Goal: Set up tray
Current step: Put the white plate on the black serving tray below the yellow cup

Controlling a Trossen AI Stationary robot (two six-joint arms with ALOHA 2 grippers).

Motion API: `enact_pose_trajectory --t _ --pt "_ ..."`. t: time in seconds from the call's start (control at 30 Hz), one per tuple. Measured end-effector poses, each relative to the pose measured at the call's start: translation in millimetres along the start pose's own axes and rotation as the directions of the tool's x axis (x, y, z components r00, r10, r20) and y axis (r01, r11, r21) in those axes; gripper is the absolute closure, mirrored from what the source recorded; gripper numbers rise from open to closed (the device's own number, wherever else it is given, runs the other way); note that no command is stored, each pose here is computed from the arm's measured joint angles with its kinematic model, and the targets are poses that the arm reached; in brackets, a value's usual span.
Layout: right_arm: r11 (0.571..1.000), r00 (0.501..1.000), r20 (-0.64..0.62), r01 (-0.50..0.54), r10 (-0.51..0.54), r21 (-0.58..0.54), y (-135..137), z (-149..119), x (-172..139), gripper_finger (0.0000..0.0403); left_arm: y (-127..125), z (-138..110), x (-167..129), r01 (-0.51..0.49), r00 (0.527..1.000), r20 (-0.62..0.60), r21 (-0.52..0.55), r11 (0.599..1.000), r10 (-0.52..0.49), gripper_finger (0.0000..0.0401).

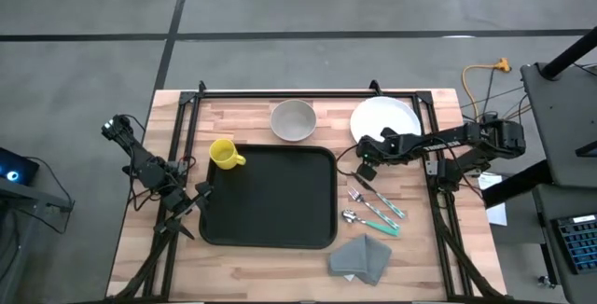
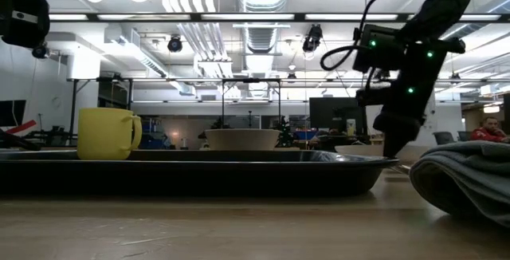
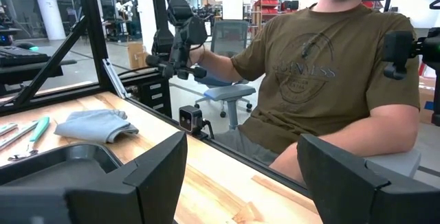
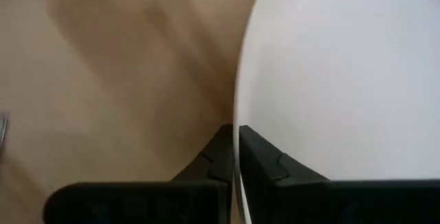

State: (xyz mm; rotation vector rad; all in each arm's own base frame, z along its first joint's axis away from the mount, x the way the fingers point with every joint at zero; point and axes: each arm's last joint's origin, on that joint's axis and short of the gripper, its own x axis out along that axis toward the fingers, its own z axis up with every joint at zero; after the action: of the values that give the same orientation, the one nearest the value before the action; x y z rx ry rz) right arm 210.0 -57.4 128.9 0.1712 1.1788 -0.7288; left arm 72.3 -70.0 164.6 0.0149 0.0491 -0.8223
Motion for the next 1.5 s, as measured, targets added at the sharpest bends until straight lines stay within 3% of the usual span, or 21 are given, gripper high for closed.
enact_pose_trajectory --t 0.3,0.53,0.87,1.03,1.23,1.4,1.5 --pt "0.99 0.975 0.172 0.139 -0.139 0.013 -1 35 -17 0.0396 0 0 0 0.0 1.0 0.0 0.0 1.0 0.0 0.0146" --pt "0.977 0.945 0.32 0.13 -0.07 -0.169 16 59 -39 0.0395 0 0 0 0.0 1.0 0.0 0.0 1.0 0.0 0.0146" --pt "0.894 0.903 0.425 0.135 0.067 -0.427 47 75 -77 0.0395 0 0 0 0.0 1.0 0.0 0.0 1.0 0.0 0.0146" --pt "0.818 0.88 0.437 0.106 0.187 -0.565 62 80 -92 0.0395 0 0 0 0.0 1.0 0.0 0.0 1.0 0.0 0.0146" --pt "0.711 0.881 0.412 0.136 0.232 -0.69 88 91 -92 0.0395 0 0 0 0.0 1.0 0.001 0.0 1.0 0.0 0.0146" --pt "0.543 0.881 0.333 0.108 0.336 -0.833 120 99 -83 0.0395 0 0 0 0.0 1.0 0.0 0.0 1.0 0.0 0.0146" --pt "0.443 0.894 0.285 0.112 0.346 -0.889 138 102 -78 0.0395 0 0 0 0.0 1.0 0.0 0.0 1.0 0.0 0.0146"
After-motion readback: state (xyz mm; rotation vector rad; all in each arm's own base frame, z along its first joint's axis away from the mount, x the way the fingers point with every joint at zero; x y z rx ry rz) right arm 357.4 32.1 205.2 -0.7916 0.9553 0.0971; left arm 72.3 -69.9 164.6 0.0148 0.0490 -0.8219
